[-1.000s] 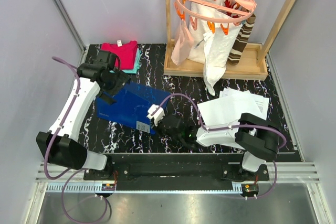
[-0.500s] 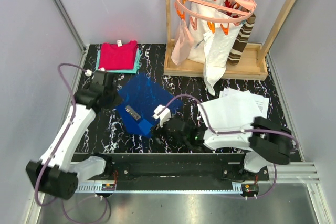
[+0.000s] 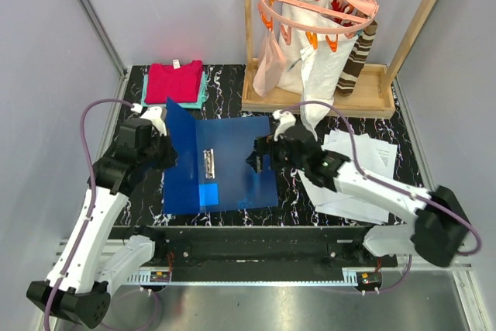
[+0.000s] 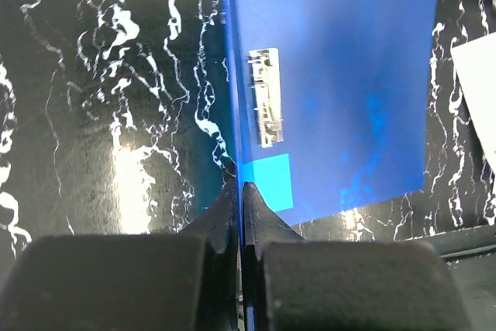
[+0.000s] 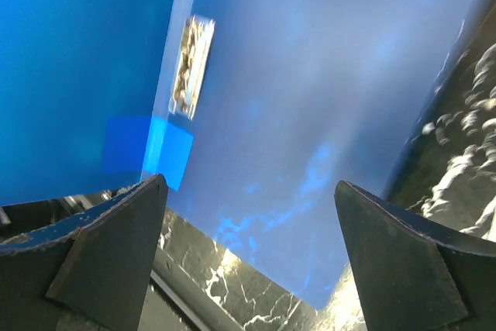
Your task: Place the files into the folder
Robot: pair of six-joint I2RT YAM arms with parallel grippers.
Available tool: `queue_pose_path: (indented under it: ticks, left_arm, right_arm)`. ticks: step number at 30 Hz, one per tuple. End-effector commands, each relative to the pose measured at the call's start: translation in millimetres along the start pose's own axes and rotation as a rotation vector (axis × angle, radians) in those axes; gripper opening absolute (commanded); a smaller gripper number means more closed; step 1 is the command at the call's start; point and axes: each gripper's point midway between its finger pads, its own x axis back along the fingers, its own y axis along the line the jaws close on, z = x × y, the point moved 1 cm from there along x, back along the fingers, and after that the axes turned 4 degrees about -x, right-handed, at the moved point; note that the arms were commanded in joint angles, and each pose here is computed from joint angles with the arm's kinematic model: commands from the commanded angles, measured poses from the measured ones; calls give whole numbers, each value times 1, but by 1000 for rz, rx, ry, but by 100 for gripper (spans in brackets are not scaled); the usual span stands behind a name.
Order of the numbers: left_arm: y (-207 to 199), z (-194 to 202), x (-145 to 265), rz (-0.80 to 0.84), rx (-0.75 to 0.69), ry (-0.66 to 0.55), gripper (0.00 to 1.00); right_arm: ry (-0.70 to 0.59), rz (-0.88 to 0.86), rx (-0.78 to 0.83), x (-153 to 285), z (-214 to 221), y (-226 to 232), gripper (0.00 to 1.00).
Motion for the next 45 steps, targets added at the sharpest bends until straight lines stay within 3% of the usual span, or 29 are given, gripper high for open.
queue_pose_path:
  ticks: [1,3,5,8,13,16,17,18,21,27,33,38,41,44,45]
  left_arm:
    - [-14,-23,-20,93,-102,-25,0]
    - [-12,-27,-25,77,-101,2,0]
    - [-6,-32,-37,50,-86,24,0]
    - [6,-35,-52,-1,-47,69,0]
    - [35,-29,-64,-163,-21,109,2]
    - [68,-20,-66,-348,8,134,25]
    - [77,-16,-64,-407,28,143,48]
    - [95,-12,-62,-514,49,156,58]
    - [117,6,-59,-611,156,210,73]
    - [136,30,-53,-671,301,227,81]
    - [135,2,-16,-685,292,84,92]
    - [110,-37,29,-557,286,-110,95]
    - [64,-59,34,-275,293,-204,90]
    - [27,-69,16,-36,325,-195,87]
    - [17,-55,-8,42,344,-108,86]
  right_arm:
    - [146,-97,-45,-28,-5,34,100]
    - [212,-96,-97,-53,5,37,98]
    - [239,-90,-134,-79,7,39,88]
    - [230,-75,-169,-109,10,35,84]
    - [205,-158,-213,-133,18,42,65]
    - [227,-135,-239,-146,34,31,62]
    - [244,-122,-242,-150,43,27,61]
    - [251,-116,-251,-152,47,25,61]
    - [257,-111,-254,-155,55,20,53]
    - [305,-232,-157,-156,51,66,53]
    - [383,-442,-195,-176,76,124,59]
    - [412,-354,-167,-203,101,114,59]
    - [436,-293,-170,-215,118,96,57]
    - [467,-258,-170,-224,133,85,55]
    - [472,-246,-171,-226,134,82,55]
